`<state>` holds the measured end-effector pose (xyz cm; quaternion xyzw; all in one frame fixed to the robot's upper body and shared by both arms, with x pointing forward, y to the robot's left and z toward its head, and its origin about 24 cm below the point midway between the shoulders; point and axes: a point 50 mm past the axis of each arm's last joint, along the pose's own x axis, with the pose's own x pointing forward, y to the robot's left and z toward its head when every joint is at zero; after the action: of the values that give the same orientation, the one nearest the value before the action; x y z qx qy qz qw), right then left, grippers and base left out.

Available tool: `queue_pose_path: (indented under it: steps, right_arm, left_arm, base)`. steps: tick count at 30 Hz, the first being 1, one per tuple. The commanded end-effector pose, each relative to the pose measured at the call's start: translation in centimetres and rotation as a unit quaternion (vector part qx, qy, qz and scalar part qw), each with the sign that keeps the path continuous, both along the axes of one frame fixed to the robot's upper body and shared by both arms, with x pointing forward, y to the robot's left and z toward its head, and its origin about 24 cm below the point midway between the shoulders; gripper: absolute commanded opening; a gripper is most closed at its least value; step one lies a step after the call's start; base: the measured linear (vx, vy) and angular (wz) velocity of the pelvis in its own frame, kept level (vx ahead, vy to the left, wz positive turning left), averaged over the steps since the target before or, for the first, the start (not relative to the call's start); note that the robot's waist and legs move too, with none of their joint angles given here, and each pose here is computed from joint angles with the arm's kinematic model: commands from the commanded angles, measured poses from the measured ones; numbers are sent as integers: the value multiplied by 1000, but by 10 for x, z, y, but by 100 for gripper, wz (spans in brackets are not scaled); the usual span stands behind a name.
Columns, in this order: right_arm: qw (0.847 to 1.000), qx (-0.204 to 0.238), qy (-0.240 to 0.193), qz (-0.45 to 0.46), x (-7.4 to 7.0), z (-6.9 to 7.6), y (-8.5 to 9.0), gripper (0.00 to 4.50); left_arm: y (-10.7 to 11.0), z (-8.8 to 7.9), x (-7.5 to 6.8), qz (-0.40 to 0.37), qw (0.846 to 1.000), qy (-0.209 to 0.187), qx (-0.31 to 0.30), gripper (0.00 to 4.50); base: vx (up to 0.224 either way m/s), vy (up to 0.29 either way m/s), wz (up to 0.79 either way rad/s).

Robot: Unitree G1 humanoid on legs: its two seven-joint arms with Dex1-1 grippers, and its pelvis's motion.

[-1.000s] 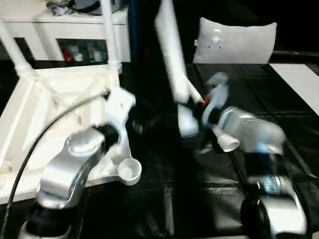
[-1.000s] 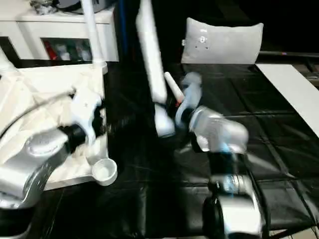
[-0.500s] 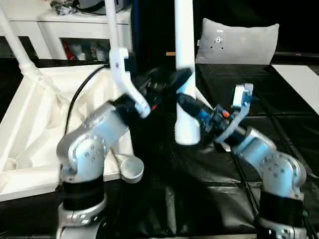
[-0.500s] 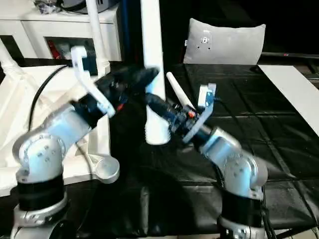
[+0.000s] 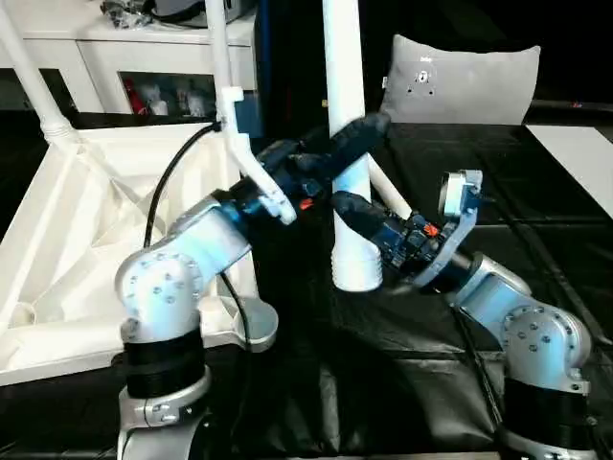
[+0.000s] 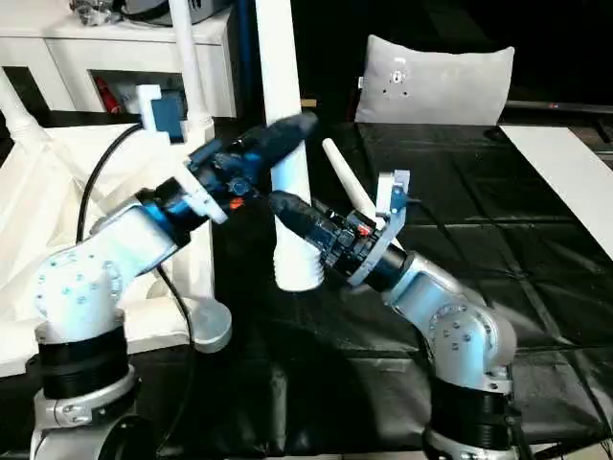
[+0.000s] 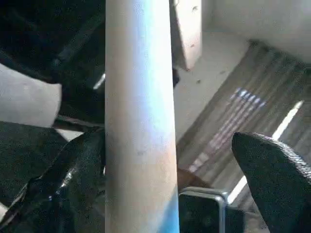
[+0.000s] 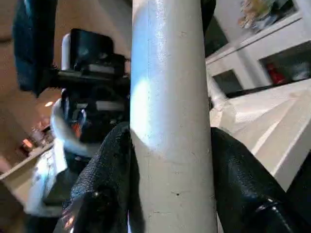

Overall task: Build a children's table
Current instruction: Pick table leg

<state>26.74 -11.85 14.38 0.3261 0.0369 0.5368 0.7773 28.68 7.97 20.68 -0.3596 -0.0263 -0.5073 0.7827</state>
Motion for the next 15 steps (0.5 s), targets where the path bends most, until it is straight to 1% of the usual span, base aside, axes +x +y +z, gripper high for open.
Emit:
queue_pose_path:
  steps: [1, 2, 3, 5, 9, 10, 11, 13, 15]
  right_arm:
    - [999, 1, -8, 39, -7, 2, 2, 186]
    - [998, -5, -9, 54, -10, 0, 2, 186]
    - [998, -7, -9, 58, -11, 0, 2, 186]
    - [998, -8, -6, 63, -12, -1, 2, 186]
    - [998, -7, -5, 58, -12, 0, 0, 186]
    - [998, -6, -6, 59, -12, 0, -1, 186]
    - [998, -4, -6, 62, -12, 1, -2, 186]
    - [998, 0, -7, 66, -13, 2, -4, 186]
    - [998, 2, -7, 70, -14, 2, -4, 186]
  left_arm:
    - [-3, 5, -7, -57, 998, -20, -18, 413]
    - [-3, 4, -10, -78, 997, -26, -15, 413]
    - [-4, 4, -10, -82, 996, -28, -12, 413]
    - [-4, 3, -10, -87, 996, -29, -8, 387]
    - [-3, 5, -12, -104, 994, -37, -7, 369]
    - [-2, 5, -12, -105, 994, -38, -8, 342]
    - [-1, 5, -12, -108, 993, -40, -11, 333]
    - [1, 6, -12, -115, 992, -48, -19, 333]
    - [1, 7, -13, -122, 991, -52, -26, 302]
  base:
    - [0, 0, 0]
    - [0, 0, 0]
    - [0, 0, 0]
    - [0, 0, 0]
    - [0, 0, 0]
    - [0, 0, 0]
    - [0, 0, 0]
    - [0, 0, 0]
    - [0, 0, 0]
